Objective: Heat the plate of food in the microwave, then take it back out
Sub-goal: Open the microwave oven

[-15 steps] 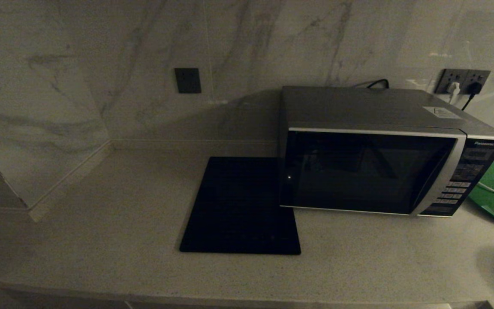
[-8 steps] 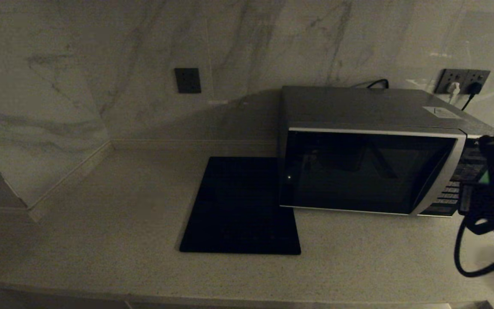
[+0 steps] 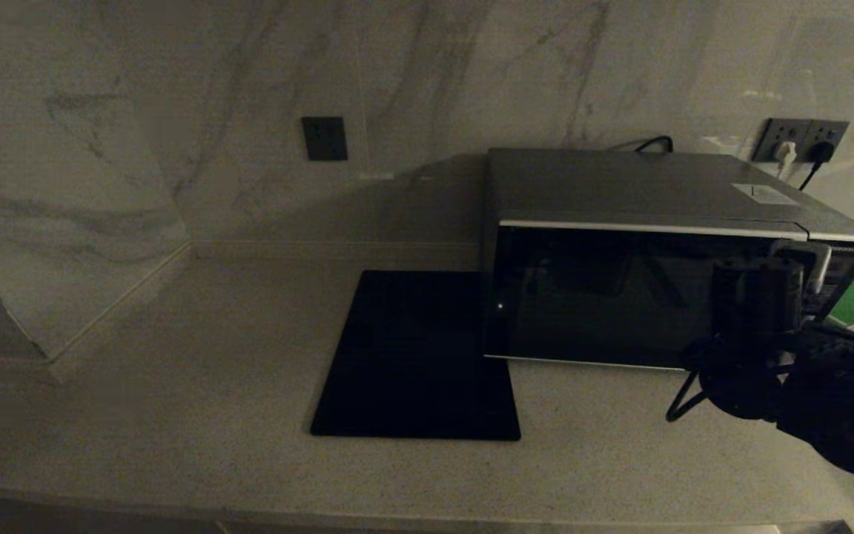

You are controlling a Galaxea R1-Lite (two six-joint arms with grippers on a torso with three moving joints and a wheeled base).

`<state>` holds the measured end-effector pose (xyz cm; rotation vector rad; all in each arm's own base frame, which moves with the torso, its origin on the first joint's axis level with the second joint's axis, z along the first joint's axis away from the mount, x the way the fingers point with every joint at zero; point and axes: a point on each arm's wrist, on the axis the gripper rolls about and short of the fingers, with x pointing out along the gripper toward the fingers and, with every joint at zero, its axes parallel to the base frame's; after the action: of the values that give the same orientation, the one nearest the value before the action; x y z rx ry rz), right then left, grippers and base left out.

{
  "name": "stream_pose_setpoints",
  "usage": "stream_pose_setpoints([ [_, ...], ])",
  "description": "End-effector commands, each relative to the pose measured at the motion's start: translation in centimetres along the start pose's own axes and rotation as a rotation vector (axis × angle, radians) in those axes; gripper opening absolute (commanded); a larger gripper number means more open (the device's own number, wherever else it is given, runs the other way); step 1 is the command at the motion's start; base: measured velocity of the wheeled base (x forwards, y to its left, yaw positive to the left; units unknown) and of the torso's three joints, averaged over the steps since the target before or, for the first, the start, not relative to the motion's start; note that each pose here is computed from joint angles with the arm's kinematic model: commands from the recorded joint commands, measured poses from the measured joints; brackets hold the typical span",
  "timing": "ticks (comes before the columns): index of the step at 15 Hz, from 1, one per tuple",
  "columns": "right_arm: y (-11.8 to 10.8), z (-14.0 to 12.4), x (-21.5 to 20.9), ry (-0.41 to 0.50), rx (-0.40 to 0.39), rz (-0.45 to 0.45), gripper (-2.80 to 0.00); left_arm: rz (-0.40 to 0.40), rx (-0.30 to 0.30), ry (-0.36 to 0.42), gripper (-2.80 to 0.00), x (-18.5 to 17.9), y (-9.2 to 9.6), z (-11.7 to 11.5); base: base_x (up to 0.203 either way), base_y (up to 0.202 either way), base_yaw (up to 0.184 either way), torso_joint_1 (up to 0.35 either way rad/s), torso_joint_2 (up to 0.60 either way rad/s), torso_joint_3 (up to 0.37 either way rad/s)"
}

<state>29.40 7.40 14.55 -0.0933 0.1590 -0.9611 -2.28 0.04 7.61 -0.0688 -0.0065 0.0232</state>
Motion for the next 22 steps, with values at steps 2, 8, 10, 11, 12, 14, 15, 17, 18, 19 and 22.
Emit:
stream_pose_setpoints([
  [2,1.4,-2.1,0.7,0.010,-0.032,-0.018,0.00,0.001,0.000,0.000,-2.80,0.0,0.0,0.0,0.000,0.000,0.000,0.000,0.00,0.000],
  [8,1.5,-2.7,0.8,0.012,-0.044,-0.022,0.00,0.001,0.000,0.000,-2.80,0.0,0.0,0.0,0.000,0.000,0.000,0.000,0.00,0.000],
  [10,1.7,-3.2,1.0,0.011,-0.048,-0.043,0.00,0.001,0.000,0.001,-2.80,0.0,0.0,0.0,0.000,0.000,0.000,0.000,0.00,0.000],
  [11,1.8,-3.4,1.3,0.013,-0.049,-0.051,0.00,0.002,0.000,0.001,-2.80,0.0,0.0,0.0,0.000,0.000,0.000,0.000,0.00,0.000],
  [12,2.0,-3.5,1.6,0.014,-0.050,-0.058,0.00,0.001,0.000,-0.001,-2.80,0.0,0.0,0.0,0.000,0.000,0.000,0.000,0.00,0.000],
  [14,2.5,-3.6,2.0,0.014,-0.045,-0.066,0.00,0.001,0.000,0.000,-2.80,0.0,0.0,0.0,0.000,0.000,0.000,0.000,0.00,0.000],
  [15,2.5,-3.6,2.5,0.015,-0.039,-0.082,0.00,0.000,0.000,0.000,-2.80,0.0,0.0,0.0,0.000,0.000,0.000,0.000,0.00,0.000],
  [17,2.6,-3.6,3.0,0.012,-0.021,-0.099,0.00,0.001,0.000,0.000,-2.80,0.0,0.0,0.0,0.000,0.000,0.000,0.000,0.00,0.000],
  [18,2.6,-3.7,3.2,0.013,-0.023,-0.103,0.00,0.001,0.000,0.000,-2.80,0.0,0.0,0.0,0.000,0.000,0.000,0.000,0.00,0.000],
  [19,2.6,-3.9,3.5,0.016,-0.029,-0.110,0.00,0.001,0.000,-0.001,-2.80,0.0,0.0,0.0,0.000,0.000,0.000,0.000,0.00,0.000],
  [22,2.9,-4.1,4.3,0.020,-0.027,-0.131,0.00,0.002,0.000,-0.001,-2.80,0.0,0.0,0.0,0.000,0.000,0.000,0.000,0.00,0.000],
])
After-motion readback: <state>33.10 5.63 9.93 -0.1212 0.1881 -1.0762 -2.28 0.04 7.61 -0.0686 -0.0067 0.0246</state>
